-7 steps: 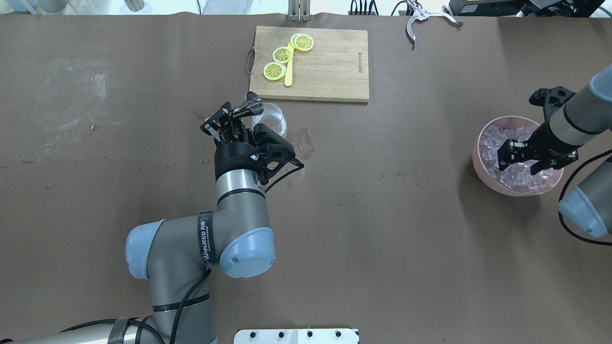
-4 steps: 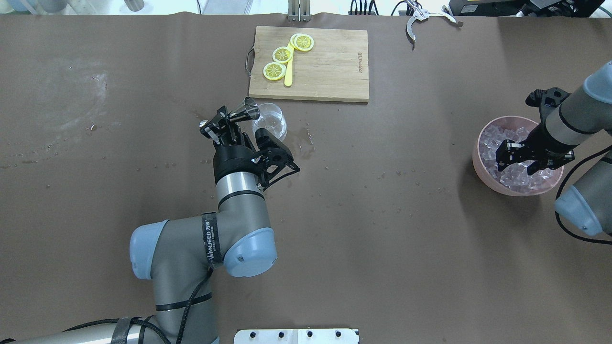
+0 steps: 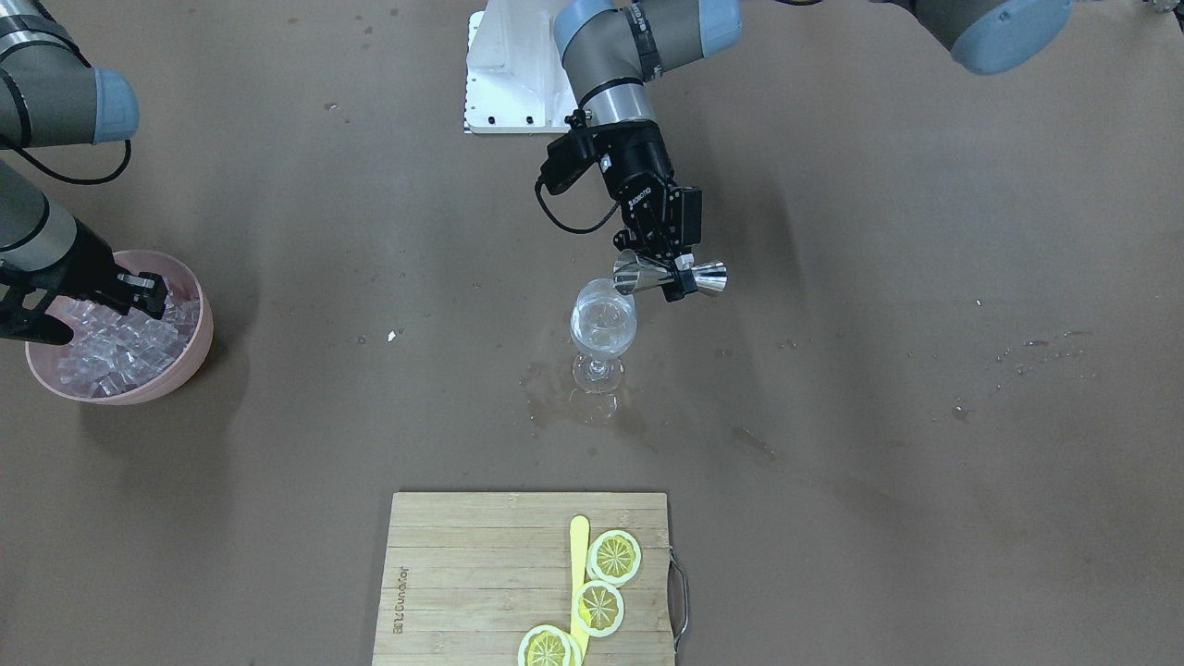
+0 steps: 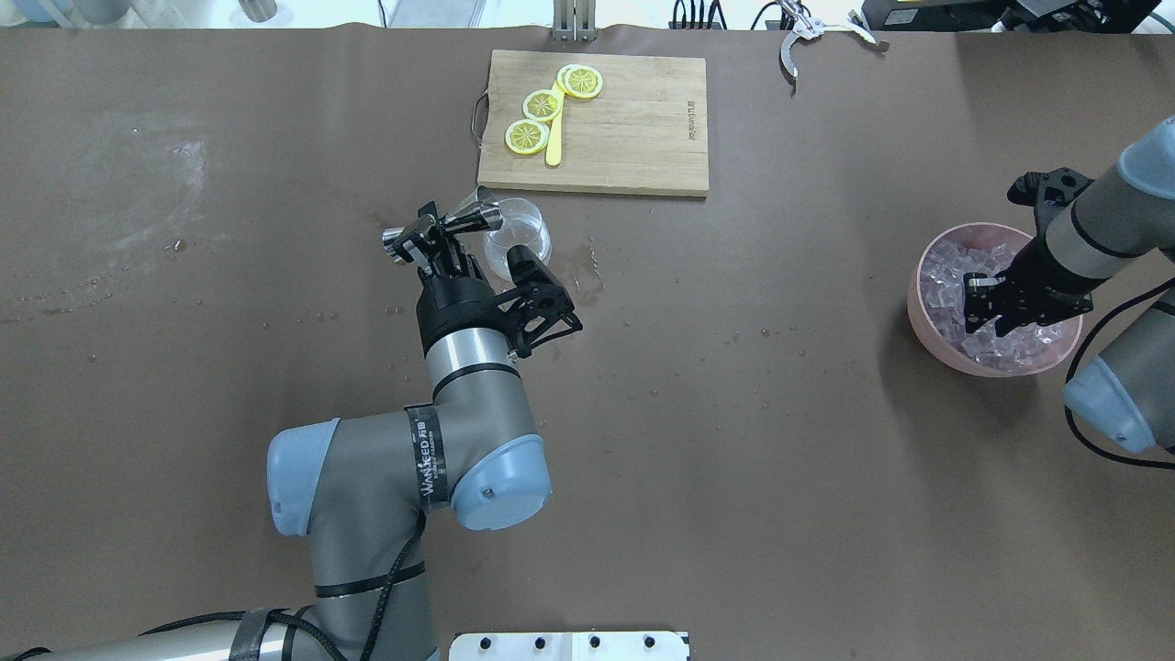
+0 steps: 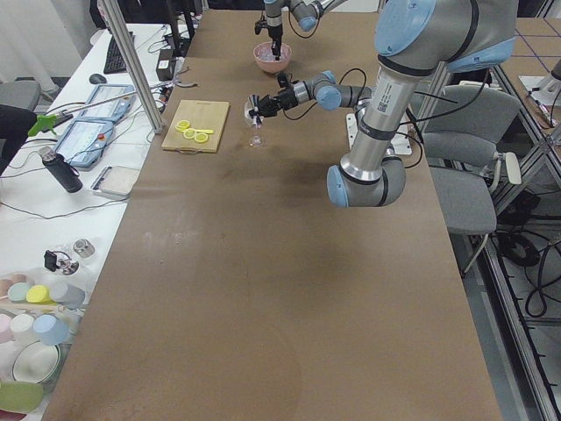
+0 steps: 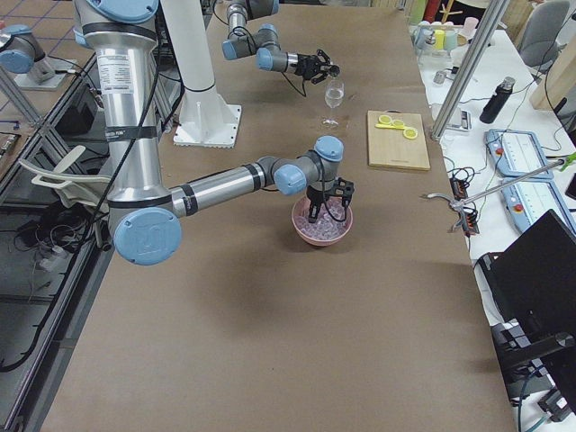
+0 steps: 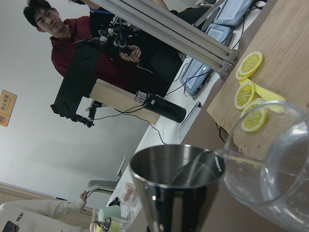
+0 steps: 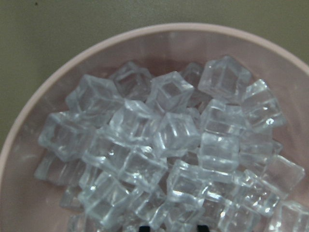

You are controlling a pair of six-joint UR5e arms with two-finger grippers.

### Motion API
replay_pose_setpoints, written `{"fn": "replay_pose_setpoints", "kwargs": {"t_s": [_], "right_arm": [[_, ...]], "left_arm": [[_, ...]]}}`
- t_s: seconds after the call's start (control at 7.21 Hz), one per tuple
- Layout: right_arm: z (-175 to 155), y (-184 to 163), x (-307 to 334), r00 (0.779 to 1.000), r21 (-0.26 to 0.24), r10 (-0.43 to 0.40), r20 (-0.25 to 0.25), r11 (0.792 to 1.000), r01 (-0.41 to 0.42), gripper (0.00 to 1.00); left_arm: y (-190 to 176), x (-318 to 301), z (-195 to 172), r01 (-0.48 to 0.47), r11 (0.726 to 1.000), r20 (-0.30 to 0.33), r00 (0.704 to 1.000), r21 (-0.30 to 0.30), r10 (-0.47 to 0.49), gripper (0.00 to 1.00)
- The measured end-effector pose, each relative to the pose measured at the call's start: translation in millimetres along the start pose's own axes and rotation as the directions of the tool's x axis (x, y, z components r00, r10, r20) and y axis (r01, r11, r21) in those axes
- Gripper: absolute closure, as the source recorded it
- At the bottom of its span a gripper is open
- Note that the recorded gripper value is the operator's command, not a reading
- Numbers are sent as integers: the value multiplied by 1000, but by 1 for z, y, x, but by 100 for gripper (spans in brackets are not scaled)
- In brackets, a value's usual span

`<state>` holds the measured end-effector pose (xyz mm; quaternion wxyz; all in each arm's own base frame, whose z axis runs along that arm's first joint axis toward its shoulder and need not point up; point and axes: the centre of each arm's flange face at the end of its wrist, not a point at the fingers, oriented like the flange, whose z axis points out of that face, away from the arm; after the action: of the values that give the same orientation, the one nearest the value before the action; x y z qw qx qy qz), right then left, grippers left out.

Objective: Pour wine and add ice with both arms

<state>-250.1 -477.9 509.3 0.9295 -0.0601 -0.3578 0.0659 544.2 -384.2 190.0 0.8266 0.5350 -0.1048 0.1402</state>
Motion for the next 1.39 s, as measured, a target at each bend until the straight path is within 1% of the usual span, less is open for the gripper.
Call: {"fn": "replay_pose_setpoints", "kwargs": {"t_s": [0.14, 0.28, 0.42, 0.55, 0.69, 0.97, 1.11, 1.25, 1.39], "right_arm": [[0, 0, 0, 1000, 0, 0, 1, 1000, 0, 67], [0, 0, -1, 1000, -1, 0, 1, 1000, 0, 52], [-1, 0, -1, 1000, -1, 1, 2, 1000, -1, 40], [-1, 0, -1, 1000, -1, 1, 3, 1000, -1, 32], [-1, 0, -1, 1000, -1, 2, 2, 1000, -2, 34], [2, 1, -2, 1000, -4, 2, 0, 1000, -2, 34], [4, 2, -3, 1000, -7, 2, -2, 1000, -2, 34], [6, 4, -4, 1000, -11, 0, -5, 1000, 0, 35], [8, 4, -4, 1000, -14, -1, -6, 1000, 1, 52]], "left_arm": [[0, 0, 1, -21, 1000, 8, 1000, -9, 22, 100], [0, 0, 2, -37, 999, 13, 999, -16, 37, 100], [-1, -1, 2, -53, 998, 19, 998, -24, 53, 100], [-5, -3, 1, -68, 997, 24, 997, -31, 69, 100], [-10, -5, -1, -83, 996, 29, 996, -37, 84, 100], [-14, -7, -2, -113, 992, 43, 992, -49, 115, 100], [-17, -9, -3, -115, 992, 52, 992, -47, 117, 100], [-24, -13, -6, -92, 995, 52, 994, -39, 94, 100], [-31, -18, -8, -51, 998, 43, 998, -24, 52, 100]]}}
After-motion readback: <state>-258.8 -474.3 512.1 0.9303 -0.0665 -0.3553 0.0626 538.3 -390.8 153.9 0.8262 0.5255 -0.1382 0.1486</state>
